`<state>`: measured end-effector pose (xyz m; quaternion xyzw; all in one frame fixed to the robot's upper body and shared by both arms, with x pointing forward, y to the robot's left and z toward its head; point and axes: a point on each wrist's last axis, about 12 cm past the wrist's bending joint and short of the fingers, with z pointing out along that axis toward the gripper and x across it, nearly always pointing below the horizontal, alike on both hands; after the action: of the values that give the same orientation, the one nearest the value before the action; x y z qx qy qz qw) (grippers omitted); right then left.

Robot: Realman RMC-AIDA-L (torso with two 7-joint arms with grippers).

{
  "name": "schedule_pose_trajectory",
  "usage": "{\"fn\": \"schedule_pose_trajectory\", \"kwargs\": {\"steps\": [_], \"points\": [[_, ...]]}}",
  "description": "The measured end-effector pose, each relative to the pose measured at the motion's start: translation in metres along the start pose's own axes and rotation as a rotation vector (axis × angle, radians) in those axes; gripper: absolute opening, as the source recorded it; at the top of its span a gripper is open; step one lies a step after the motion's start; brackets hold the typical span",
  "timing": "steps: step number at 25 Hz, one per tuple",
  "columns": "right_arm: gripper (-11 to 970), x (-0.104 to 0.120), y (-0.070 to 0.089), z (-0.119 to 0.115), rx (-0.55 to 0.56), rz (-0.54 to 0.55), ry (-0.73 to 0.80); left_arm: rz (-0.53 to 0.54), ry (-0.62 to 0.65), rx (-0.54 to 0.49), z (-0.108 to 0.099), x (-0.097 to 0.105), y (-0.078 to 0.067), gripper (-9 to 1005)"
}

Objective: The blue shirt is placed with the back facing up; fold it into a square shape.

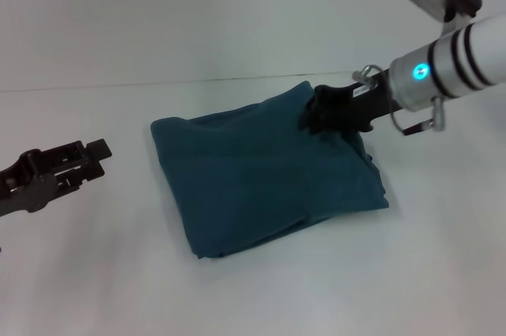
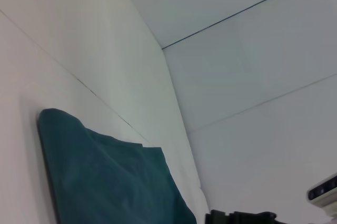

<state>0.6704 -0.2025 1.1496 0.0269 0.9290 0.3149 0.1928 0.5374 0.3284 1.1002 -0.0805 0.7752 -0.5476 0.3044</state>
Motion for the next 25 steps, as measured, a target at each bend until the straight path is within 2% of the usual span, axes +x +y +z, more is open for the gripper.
{"fn": "schedule_pose_trajectory", "kwargs": {"steps": [5,10,19,25], "points": [[205,0.012,-0.006,0.022,0.04,-0.001,-0.035,0.003,-0.01,-0.001,0.0,-0.001,0.0,533],[204,0.01,-0.011,0.027,0.126,-0.053,-0.068,0.002,-0.017,-0.007,0.0,-0.002,0.001,534],[203,-0.024,-0.037,-0.004,0.246,-0.032,-0.237,0.001,-0.018,-0.008,0.0,-0.002,0.001,534],[204,-0.028,-0.035,-0.031,0.175,-0.005,-0.177,0.001,-0.008,-0.009,0.0,-0.002,0.001,533]]}}
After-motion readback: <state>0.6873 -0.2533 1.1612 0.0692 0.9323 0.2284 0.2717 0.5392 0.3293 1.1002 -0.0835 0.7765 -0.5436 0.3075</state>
